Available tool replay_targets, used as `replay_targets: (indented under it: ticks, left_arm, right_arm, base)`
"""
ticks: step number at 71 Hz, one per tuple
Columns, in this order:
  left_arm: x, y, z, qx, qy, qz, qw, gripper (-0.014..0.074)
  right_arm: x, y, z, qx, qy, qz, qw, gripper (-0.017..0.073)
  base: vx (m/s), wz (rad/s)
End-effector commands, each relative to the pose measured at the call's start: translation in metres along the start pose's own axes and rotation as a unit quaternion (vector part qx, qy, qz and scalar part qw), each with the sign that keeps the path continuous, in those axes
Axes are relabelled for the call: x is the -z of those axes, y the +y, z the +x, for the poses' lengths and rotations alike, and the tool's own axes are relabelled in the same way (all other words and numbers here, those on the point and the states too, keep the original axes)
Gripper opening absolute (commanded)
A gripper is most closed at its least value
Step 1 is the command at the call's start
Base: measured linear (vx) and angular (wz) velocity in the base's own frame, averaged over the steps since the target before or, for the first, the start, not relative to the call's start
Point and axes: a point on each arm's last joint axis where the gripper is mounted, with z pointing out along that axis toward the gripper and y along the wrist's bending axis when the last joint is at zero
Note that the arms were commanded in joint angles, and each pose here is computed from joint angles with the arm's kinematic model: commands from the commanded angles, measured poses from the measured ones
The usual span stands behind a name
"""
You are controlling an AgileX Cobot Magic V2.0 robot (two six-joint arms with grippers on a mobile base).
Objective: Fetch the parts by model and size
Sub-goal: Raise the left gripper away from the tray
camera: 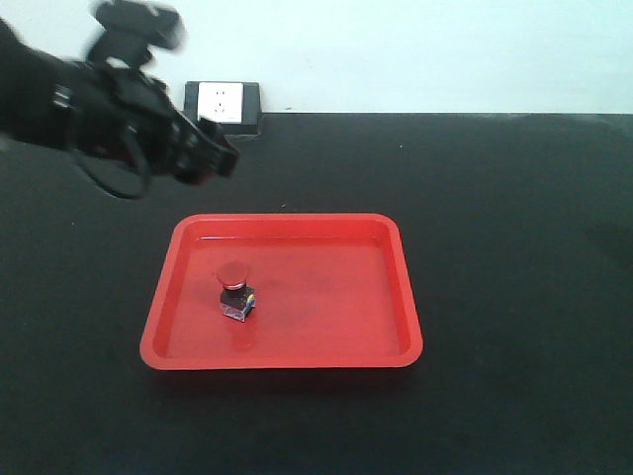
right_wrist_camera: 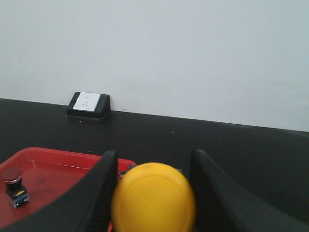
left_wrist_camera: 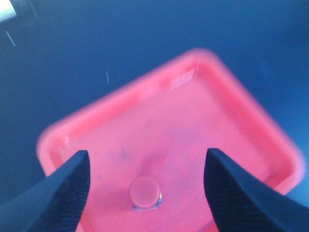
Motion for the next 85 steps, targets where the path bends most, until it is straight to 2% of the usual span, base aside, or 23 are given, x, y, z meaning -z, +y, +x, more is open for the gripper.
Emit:
replay_targets:
  ticks: [1, 19, 42, 62, 78, 85]
  left_arm:
    - [0.058, -0.007, -0.014, 0.002, -0.090, 0.003, 0.996, 0.0464]
    - [0.146, -0.017, 0.016, -0.009, -0.182, -0.001, 0.983, 0.0464]
    - [0.209, -0.025, 0.087, -0.014, -0.269, -0.006, 0.963, 0.0464]
    - [0.239, -0.032, 0.156, -0.015, -0.317, 0.004, 0.948, 0.0464]
    - [0.238, -0.033, 0.201, -0.019, -0.351, 0.003, 0.936, 0.0464]
    - [0.233, -0.033, 0.214, -0.012, -0.352, 0.008, 0.936, 0.0464]
  right_arm:
    - [-0.001, 0.000, -0.015, 0.007, -0.045, 0.001, 0.999, -0.0005]
    - [-0.001, 0.000, -0.015, 0.007, -0.045, 0.001, 0.999, -0.0005]
    - [-0.001, 0.000, -0.015, 0.007, -0.045, 0.001, 0.999, -0.0005]
    - [-0.001, 0.000, -0.015, 0.007, -0.045, 0.001, 0.999, -0.0005]
    - [-0.001, 0.000, -0.015, 0.007, -0.045, 0.001, 0.999, -0.0005]
    - [-0.001, 0.000, -0.015, 0.007, -0.047, 0.001, 0.999, -0.0005]
  base:
    - [0.00, 0.00]
    - [0.00, 0.00]
    - [0.00, 0.00]
    - [0.00, 0.00]
    - [0.00, 0.00]
    - [0.00, 0.00]
